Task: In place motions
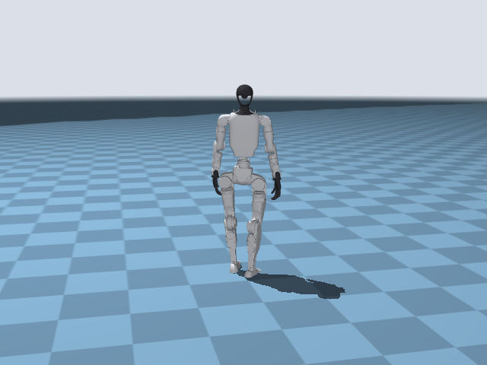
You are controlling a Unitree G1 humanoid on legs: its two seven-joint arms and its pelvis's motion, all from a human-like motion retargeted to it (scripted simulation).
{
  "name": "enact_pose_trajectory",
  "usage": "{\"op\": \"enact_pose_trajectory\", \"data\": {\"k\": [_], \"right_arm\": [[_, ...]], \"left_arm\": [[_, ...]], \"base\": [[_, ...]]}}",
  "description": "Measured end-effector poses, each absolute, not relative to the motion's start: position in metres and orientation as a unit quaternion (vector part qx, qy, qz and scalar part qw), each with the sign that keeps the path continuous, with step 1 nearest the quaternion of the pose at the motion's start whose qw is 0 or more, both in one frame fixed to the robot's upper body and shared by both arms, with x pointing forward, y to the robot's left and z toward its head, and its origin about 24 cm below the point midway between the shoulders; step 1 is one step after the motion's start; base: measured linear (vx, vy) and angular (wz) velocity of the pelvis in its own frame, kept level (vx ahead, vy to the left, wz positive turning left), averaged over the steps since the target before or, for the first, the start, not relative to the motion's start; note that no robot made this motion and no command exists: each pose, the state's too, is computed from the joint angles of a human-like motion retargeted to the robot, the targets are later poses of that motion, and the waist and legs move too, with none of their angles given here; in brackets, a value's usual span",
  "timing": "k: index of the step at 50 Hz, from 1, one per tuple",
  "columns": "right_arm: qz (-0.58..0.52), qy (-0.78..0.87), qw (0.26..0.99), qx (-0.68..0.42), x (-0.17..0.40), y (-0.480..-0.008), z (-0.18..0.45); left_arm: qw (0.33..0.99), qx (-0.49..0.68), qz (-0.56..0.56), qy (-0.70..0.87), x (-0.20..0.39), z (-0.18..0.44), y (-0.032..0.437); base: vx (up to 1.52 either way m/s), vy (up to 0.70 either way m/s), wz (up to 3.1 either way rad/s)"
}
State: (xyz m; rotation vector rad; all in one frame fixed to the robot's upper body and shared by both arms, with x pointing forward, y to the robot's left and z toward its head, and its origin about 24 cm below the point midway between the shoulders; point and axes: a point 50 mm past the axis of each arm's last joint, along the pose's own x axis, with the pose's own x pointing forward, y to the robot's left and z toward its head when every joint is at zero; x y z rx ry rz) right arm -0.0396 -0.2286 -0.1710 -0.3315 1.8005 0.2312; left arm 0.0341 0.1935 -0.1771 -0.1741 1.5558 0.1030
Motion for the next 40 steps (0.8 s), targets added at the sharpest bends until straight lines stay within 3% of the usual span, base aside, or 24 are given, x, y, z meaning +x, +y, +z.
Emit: {"op": "enact_pose_trajectory", "data": {"k": [10, 28, 40], "right_arm": [[0.087, 0.778, 0.606, -0.140, -0.042, -0.233, -0.170], [0.133, 0.631, 0.751, -0.141, 0.067, -0.210, -0.170], [0.188, 0.668, 0.697, -0.184, 0.037, -0.203, -0.176]], "left_arm": [[0.701, 0.024, 0.023, 0.712, 0.047, -0.171, 0.212], [0.685, 0.052, 0.021, 0.726, 0.038, -0.171, 0.214], [0.725, 0.019, 0.030, 0.688, 0.059, -0.172, 0.210]], "base": [[0.05, 0.19, 0.93], [-0.04, 0.01, 0.22], [-0.07, -0.19, -0.57]]}}
